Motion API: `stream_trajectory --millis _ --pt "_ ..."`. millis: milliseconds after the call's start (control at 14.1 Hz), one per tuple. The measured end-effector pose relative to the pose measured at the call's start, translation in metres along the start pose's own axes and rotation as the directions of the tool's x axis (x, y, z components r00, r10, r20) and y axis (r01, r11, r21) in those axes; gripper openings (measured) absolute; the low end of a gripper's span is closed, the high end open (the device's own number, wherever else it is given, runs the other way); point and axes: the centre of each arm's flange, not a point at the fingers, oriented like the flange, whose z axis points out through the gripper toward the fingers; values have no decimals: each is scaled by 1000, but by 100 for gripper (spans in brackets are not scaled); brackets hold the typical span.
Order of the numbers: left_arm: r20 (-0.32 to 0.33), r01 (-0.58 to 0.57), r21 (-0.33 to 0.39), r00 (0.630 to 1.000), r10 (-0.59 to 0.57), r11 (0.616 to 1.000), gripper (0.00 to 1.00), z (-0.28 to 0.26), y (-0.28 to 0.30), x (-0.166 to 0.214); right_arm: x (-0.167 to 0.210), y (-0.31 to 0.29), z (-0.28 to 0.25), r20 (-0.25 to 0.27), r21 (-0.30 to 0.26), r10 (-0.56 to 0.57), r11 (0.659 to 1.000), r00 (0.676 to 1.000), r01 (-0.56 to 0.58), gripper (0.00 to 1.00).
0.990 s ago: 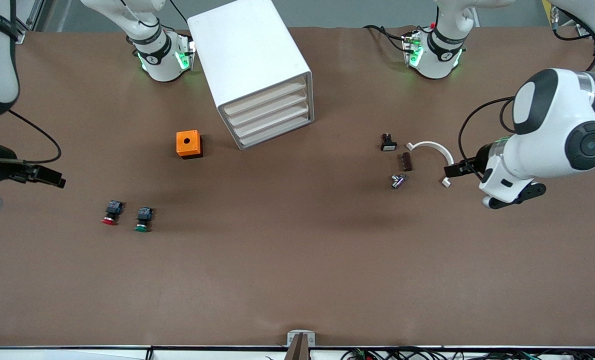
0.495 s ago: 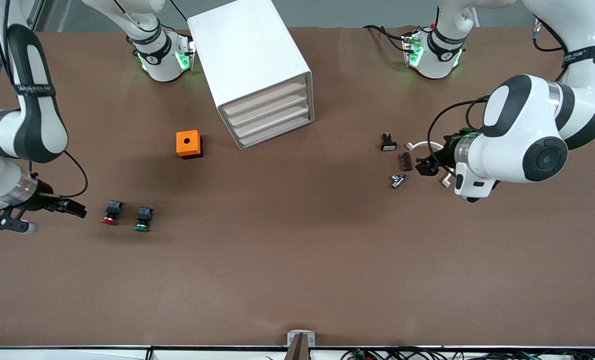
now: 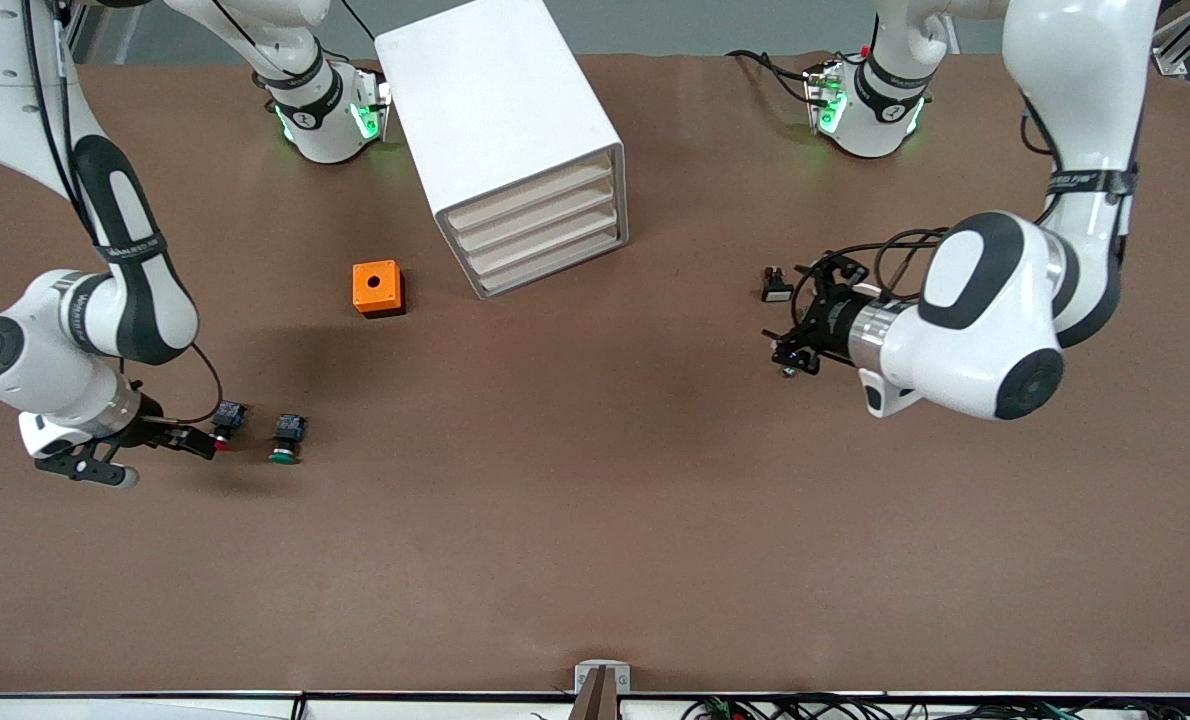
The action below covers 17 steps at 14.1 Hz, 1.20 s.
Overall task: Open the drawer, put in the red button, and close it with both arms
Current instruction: 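Reach the right gripper to the red button while the left gripper approaches the drawer, then grasp the red button with the right gripper while the left gripper hooks the drawer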
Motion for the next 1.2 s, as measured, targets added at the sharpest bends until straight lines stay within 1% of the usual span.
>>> stream_trajectory --millis 141,283,354,495,636,778,919,1061,1202 --pt "67 144 38 987 -147 989 100 18 17 -7 -16 0 19 17 0 -2 1000 1000 2 100" --pt "122 284 97 948 -295 954 100 37 34 -9 -25 0 26 38 -1 -1 1000 999 1 100" --pt "142 347 136 920 -365 928 100 48 43 -8 -28 0 29 45 -2 0 1000 999 0 100" --pt "165 460 229 850 -500 858 100 77 62 1 -33 1 32 58 -3 9 1000 998 -9 100" --pt "174 522 308 791 -587 795 100 103 77 9 -37 2 35 69 -4 18 1000 997 -17 100" --pt "161 549 376 755 -636 747 100 125 82 2 -40 2 37 76 -5 30 1000 997 -30 100" --pt "108 566 428 742 -661 705 100 149 81 -13 -43 2 39 89 -6 37 999 995 -37 100" --pt "48 570 456 752 -658 684 100 176 76 -36 -44 2 40 96 -7 38 999 995 -38 100" --pt "7 568 467 764 -645 677 100 200 73 -54 -44 2 40 98 -7 38 999 994 -38 100"
